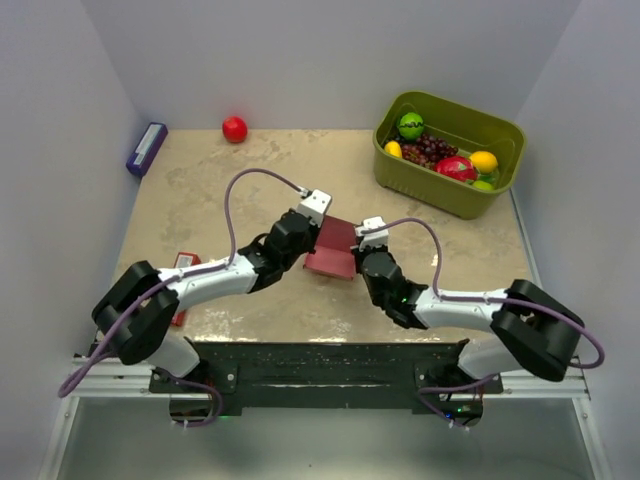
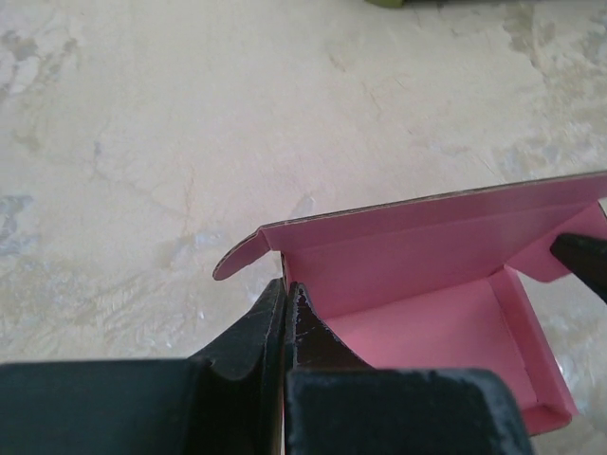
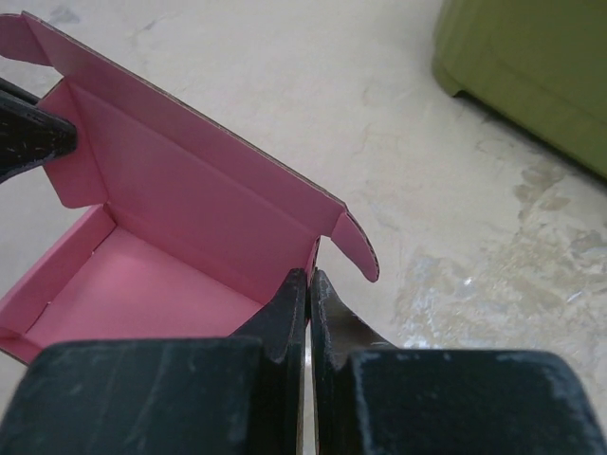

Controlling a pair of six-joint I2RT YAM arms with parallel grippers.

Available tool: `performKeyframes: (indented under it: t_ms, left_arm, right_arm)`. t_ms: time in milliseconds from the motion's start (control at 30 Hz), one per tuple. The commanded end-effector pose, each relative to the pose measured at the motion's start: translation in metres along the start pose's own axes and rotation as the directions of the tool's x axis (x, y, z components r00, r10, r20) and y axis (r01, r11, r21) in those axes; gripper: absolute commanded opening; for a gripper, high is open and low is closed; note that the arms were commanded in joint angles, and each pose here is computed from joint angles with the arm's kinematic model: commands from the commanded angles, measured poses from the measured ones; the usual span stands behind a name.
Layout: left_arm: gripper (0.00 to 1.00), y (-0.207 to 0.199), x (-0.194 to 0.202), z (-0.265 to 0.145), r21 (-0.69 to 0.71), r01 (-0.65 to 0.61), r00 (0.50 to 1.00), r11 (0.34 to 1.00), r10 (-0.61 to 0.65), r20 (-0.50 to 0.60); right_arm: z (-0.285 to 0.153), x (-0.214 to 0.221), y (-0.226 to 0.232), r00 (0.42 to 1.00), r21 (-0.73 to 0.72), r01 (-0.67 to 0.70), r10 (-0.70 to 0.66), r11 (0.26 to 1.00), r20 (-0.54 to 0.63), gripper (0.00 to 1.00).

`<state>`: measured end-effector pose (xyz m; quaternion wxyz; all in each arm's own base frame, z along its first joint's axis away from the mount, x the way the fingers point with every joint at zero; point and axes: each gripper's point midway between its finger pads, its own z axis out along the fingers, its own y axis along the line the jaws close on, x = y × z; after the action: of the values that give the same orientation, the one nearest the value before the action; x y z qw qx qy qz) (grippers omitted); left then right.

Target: Fold the paper box

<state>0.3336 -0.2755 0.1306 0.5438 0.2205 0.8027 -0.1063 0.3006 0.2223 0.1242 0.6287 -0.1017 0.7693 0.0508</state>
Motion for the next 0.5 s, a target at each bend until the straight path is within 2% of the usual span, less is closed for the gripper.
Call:
performKeyframes:
  t_ms: [0, 200, 467]
  left_arm:
    - [0.0, -0.022, -0.067, 0.013, 0.04, 0.049, 0.975, 0.998, -0.057, 0.215]
    - [0.0, -0.024, -0.056, 0.031, 0.025, 0.059, 0.967, 0.998, -0.063, 0.247]
    - [0.0, -0.016, -0.034, 0.026, 0.014, 0.104, 0.952, 0.994, -0.104, 0.289]
  right_arm:
    - [0.016, -0.077, 0.024, 0.963, -0.015, -0.126, 0.126, 0.992, 0.24, 0.0]
    - [0.038, -0.065, 0.03, 0.962, 0.054, -0.083, 0.066, 0.995, 0.265, 0.0]
    - [0.045, -0.045, 0.028, 0.966, 0.088, -0.1, 0.075, 0.991, 0.247, 0.0]
